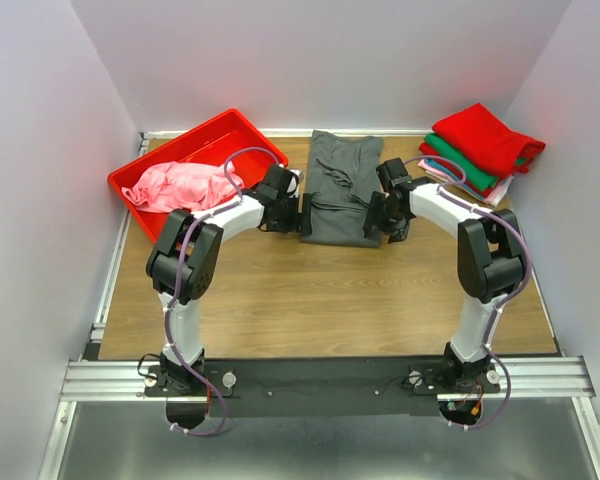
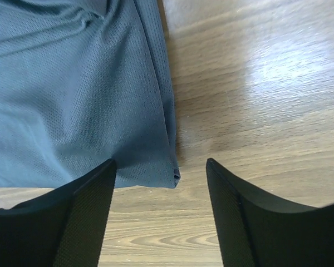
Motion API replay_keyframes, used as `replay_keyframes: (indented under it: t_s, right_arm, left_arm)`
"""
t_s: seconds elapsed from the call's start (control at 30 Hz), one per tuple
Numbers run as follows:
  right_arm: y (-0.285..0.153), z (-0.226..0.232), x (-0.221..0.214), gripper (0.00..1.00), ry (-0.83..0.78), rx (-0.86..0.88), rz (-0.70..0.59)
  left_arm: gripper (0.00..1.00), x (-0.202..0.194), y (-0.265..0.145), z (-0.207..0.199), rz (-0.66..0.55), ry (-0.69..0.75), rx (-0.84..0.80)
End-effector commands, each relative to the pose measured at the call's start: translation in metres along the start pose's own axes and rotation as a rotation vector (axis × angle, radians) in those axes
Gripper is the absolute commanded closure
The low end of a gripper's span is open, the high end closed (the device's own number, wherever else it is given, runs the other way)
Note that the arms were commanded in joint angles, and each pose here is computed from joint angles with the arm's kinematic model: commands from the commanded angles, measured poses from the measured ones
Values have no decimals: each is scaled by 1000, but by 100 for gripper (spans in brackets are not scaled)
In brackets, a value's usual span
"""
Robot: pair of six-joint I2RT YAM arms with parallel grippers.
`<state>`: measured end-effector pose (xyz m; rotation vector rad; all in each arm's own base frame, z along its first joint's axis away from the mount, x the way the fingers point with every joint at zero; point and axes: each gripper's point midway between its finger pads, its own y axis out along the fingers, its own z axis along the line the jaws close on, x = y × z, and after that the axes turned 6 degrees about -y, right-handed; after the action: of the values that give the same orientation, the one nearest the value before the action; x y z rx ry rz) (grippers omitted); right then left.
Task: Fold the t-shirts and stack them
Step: Fold the tshirt
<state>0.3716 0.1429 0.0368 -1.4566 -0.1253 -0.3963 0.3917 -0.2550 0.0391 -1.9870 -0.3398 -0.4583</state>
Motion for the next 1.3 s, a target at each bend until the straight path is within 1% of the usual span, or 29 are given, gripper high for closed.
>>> replay_keyframes:
  t_s: [0.0,0.1,0.17,0.2,0.27,0.5,0.6,0.67,0.73,0.77,0.8,0.9,0.93,0.97,1.0,1.03,1.07,1.13,1.17,1.23,1.27]
  right_arm:
    - [4,7,-2,29,18,48,1]
    - [8,7,-3,32,18,47,4]
    - [11,5,-7,37,16,41,13]
    - [11,9,-10,39,17,65,30]
    - [13,7,-16,42,15,64,46]
    - [19,1,-31,45,15,52,83]
    - [21,-1,-34,46,9,46,91]
    - [24,-3,-37,48,7,44,100]
    - [25,-3,-38,52,4,44,105]
    - [25,-3,-39,54,3,46,108]
    - [26,-2,-38,58,0,47,106]
    - [26,-2,-39,64,-3,50,110]
    - [26,-1,-39,70,-4,54,110]
    - [27,-1,-39,73,-9,53,111]
    - [26,-2,-38,77,-8,54,109]
    - [26,-1,-39,86,-11,54,110]
    - [24,0,-36,90,-15,57,102]
    - [22,-1,-35,98,-18,60,98]
    - [20,1,-33,98,-18,64,90]
    - [10,4,-28,98,-20,80,69]
    - [6,4,-25,98,-20,84,54]
  left_arm:
    - [20,0,-3,-10,-16,-5,-34]
    - [21,-4,2,-14,-2,-3,-40]
    - [23,-7,3,-15,4,-14,-40]
    - [23,-10,4,-17,10,-9,-38]
    - [24,-19,5,-18,33,-12,-33]
    - [26,-53,9,-15,101,-21,3]
    - [29,-62,12,-12,123,-26,27]
    - [30,-65,12,-8,123,-27,54]
    - [31,-67,12,-5,126,-20,71]
    - [32,-69,12,-2,128,-18,88]
    - [34,-70,11,-1,129,-15,94]
    - [39,-78,11,3,138,-15,115]
    - [41,-77,11,3,135,-15,114]
    - [50,-79,11,3,135,-14,119]
    - [56,-81,12,4,139,-11,121]
    - [64,-81,14,1,133,-7,111]
    - [81,-84,16,0,140,0,100]
    - [98,-82,18,-5,139,9,78]
    - [100,-81,18,-6,140,12,74]
    - [100,-69,12,-12,113,17,72]
    - [100,-57,5,-18,77,19,64]
